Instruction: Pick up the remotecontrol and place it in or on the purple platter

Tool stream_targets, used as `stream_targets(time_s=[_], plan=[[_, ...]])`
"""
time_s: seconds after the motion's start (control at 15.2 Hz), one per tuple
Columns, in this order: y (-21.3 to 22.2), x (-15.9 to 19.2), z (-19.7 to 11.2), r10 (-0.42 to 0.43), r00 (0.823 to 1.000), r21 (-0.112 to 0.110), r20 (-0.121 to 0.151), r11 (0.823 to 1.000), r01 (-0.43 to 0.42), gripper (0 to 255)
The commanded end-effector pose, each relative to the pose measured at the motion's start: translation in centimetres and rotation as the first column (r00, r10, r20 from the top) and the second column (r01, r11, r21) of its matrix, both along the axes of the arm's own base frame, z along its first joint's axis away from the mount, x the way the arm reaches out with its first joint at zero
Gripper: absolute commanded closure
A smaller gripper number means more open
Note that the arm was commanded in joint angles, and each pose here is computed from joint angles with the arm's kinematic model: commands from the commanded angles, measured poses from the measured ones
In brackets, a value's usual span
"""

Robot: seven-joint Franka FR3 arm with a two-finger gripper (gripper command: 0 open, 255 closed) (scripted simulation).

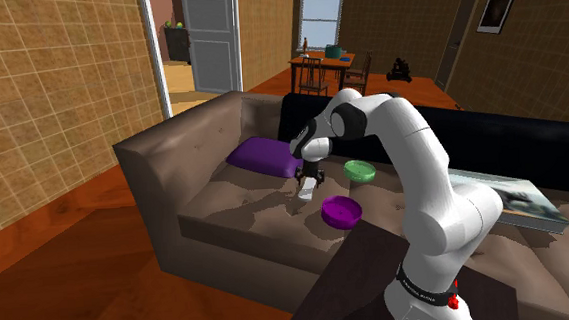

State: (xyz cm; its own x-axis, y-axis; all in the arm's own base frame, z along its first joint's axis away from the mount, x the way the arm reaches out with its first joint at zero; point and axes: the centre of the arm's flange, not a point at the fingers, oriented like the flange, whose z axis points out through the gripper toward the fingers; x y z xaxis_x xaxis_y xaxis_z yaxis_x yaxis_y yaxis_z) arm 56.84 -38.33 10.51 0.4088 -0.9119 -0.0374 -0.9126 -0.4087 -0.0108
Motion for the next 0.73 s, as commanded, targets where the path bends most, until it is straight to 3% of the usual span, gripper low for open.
stream_targets(time_s=[0.0,0.4,0.46,0.66], plan=[[0.04,0.01,-0.39,0.000,1.000,0.000,0.000,1.000,0.000,0],[0.04,0.01,-0.38,0.000,1.000,0.000,0.000,1.000,0.000,0],[0.04,0.01,-0.38,0.000,1.000,0.000,0.000,1.000,0.000,255],[0.05,0.00,-0.38,0.000,1.000,0.000,0.000,1.000,0.000,255]])
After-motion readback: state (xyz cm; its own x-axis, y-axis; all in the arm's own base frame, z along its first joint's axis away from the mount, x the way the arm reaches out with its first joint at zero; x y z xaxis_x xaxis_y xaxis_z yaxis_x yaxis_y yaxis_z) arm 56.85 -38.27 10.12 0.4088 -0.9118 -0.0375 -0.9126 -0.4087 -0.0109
